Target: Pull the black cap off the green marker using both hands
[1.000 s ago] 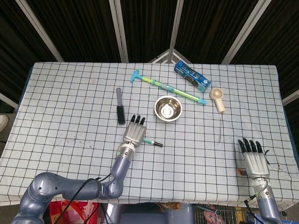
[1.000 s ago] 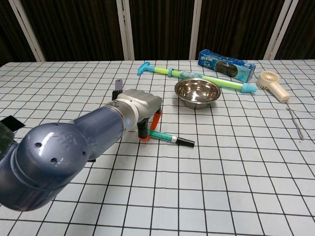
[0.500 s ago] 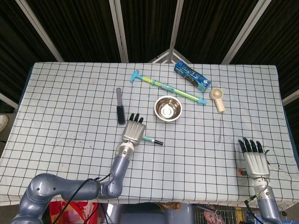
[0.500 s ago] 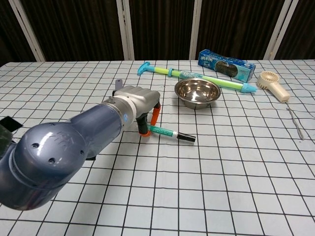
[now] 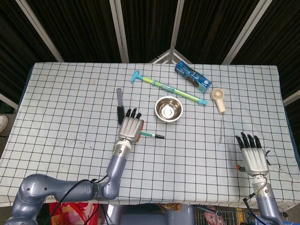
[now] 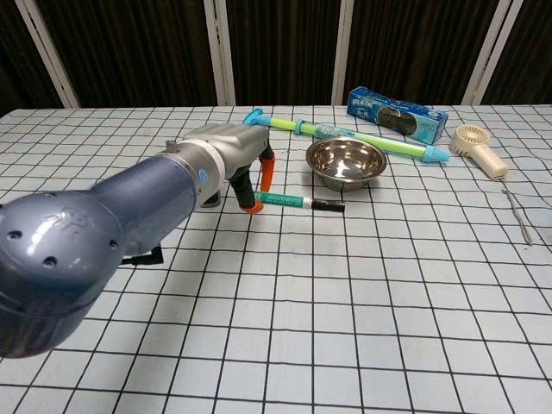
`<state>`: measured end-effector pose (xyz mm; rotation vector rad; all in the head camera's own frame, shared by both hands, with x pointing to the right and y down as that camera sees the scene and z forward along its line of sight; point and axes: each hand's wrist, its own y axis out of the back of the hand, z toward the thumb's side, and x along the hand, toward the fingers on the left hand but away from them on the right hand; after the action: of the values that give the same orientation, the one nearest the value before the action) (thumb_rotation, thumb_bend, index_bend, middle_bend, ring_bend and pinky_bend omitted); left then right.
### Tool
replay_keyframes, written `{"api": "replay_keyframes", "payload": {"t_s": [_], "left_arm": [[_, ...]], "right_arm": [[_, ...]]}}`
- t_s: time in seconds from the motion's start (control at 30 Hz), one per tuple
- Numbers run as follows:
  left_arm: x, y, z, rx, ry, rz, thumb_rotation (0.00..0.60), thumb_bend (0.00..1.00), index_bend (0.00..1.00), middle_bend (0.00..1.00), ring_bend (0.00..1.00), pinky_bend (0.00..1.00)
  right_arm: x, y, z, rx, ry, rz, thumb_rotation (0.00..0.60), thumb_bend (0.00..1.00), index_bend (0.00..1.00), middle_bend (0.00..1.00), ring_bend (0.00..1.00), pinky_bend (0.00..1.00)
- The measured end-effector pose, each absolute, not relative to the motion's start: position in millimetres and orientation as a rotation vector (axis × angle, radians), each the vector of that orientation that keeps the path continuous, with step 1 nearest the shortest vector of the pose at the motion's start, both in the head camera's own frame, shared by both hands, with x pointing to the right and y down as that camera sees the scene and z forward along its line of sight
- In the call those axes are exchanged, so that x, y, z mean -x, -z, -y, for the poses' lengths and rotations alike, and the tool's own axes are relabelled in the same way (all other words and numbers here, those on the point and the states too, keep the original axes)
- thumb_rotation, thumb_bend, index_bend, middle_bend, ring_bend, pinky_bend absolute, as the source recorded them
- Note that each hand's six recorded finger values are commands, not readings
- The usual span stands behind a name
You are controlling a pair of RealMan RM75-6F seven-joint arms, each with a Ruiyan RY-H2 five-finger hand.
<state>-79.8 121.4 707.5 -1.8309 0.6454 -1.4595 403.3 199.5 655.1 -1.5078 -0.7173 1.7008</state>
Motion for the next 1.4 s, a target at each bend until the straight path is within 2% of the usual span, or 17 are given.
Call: {"api": "replay_keyframes", "payload": {"t_s": [0.37, 0.6, 0.73, 1.13, 1.4], "left_arm": [[78.4, -651.6, -84.9, 1.813, 1.412, -0.808, 0.600, 0.54, 0.66, 0.19, 0.00, 0.00], [67.7, -638.8, -81.9, 1.817, 1.418, -0.791, 0.600, 0.54, 0.66, 0.19, 0.00, 0.00], [63.9, -639.8, -82.8, 1.817, 1.420, -0.782, 0.600, 0.54, 0.66, 0.19, 0.00, 0.00], [52.4, -640.5, -85.7, 1.843, 1.401, -0.784, 0.600, 0.54, 0.67, 0.19, 0.00, 0.00], [50.4, -642.9, -88.2, 1.858, 1.398, -0.789, 0.600, 0.54, 0.67, 0.19, 0.00, 0.00]], "right_arm": [[-326.4, -605.9, -141.1, 1.691, -1.478, 0.925, 0.600, 0.07, 0.22, 0.03, 0.03, 0.00], [-274.4, -583.3, -103.6, 1.760, -1.381, 0.953, 0.600, 0.10, 0.28, 0.03, 0.03, 0.00], [-245.8, -583.3, -93.6, 1.789, -1.351, 0.936, 0.600, 0.12, 0.31, 0.03, 0.04, 0.00], [-186.8, -598.0, -92.3, 1.836, -1.302, 0.914, 0.600, 0.20, 0.46, 0.03, 0.08, 0.00], [-172.2, -598.9, -93.9, 1.785, -1.330, 0.947, 0.600, 0.22, 0.48, 0.03, 0.08, 0.00]]}}
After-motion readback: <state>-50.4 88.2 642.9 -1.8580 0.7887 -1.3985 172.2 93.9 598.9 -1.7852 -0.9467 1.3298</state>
